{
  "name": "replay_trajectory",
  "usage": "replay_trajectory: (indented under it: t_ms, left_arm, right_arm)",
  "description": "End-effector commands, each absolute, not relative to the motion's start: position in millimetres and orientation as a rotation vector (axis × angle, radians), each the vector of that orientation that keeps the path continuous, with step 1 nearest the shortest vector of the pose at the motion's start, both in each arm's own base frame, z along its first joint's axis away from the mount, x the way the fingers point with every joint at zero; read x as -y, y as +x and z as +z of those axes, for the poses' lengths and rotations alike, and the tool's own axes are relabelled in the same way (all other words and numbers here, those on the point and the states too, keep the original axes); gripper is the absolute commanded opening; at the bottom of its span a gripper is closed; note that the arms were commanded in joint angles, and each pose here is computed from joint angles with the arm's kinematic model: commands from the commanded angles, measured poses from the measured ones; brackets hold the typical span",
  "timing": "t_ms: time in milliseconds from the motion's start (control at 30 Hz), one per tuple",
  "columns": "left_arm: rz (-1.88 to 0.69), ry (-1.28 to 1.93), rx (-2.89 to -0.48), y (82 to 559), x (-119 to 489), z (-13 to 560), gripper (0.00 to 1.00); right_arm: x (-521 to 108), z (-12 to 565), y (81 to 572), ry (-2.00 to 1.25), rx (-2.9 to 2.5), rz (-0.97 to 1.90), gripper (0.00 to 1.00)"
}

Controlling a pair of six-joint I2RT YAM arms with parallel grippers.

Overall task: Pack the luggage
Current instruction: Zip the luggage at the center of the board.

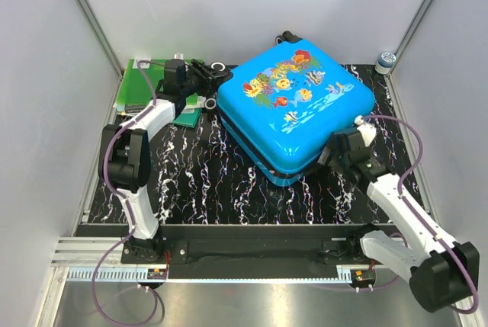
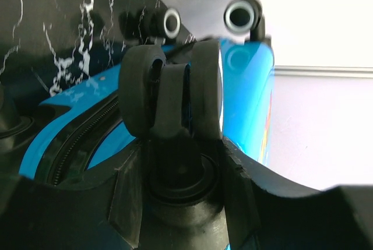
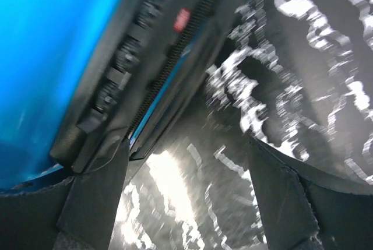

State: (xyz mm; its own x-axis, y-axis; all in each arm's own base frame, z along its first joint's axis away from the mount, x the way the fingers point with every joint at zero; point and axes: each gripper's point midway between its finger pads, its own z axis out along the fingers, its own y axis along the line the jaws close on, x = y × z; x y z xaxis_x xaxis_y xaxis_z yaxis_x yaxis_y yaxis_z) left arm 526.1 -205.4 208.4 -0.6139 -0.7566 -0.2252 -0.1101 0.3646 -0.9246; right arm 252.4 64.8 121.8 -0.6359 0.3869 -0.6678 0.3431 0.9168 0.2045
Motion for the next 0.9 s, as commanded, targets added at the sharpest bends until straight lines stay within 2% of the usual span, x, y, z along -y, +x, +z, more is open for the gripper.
replay_trajectory:
  t_ms: [0,433,533,600,633,667,867]
  left_arm:
    - [-1.335,-0.428,-2.124,465.0,261.4,202.7,0.0]
    - [-1.369,-0.297,-2.134,403.5,295.2,209.4,0.0]
    - [-1.335,-0.271,-2.165,403.2,293.6,216.1,0.0]
    - [-1.309,-0.22,-2.168,405.8,294.1,222.3,0.0]
    - [-1.3,-0.215,-2.186,404.5,293.8,221.7,0.0]
    - [-1.288,-0.194,-2.212,401.9,293.5,218.1,0.0]
    - [-1.251,-0.132,-2.253,403.1,293.4,215.1,0.0]
  right_arm:
    - [-31.3,161.2,317.9,0.613,-2.082,0.059,0.89]
    - [23.8,171.4,395.8,0.562,-2.068,0.062,0.89]
    - [18.7,178.9,383.0,0.536,-2.059,0.091,0.89]
    - [8.7,202.3,365.1,0.517,-2.007,0.165,0.89]
    - [3.2,194.2,349.4,0.534,-2.031,0.197,0.89]
    - [-5.8,214.9,334.0,0.516,-1.968,0.268,0.89]
    - [-56.9,211.3,270.3,0.357,-2.009,0.534,0.85]
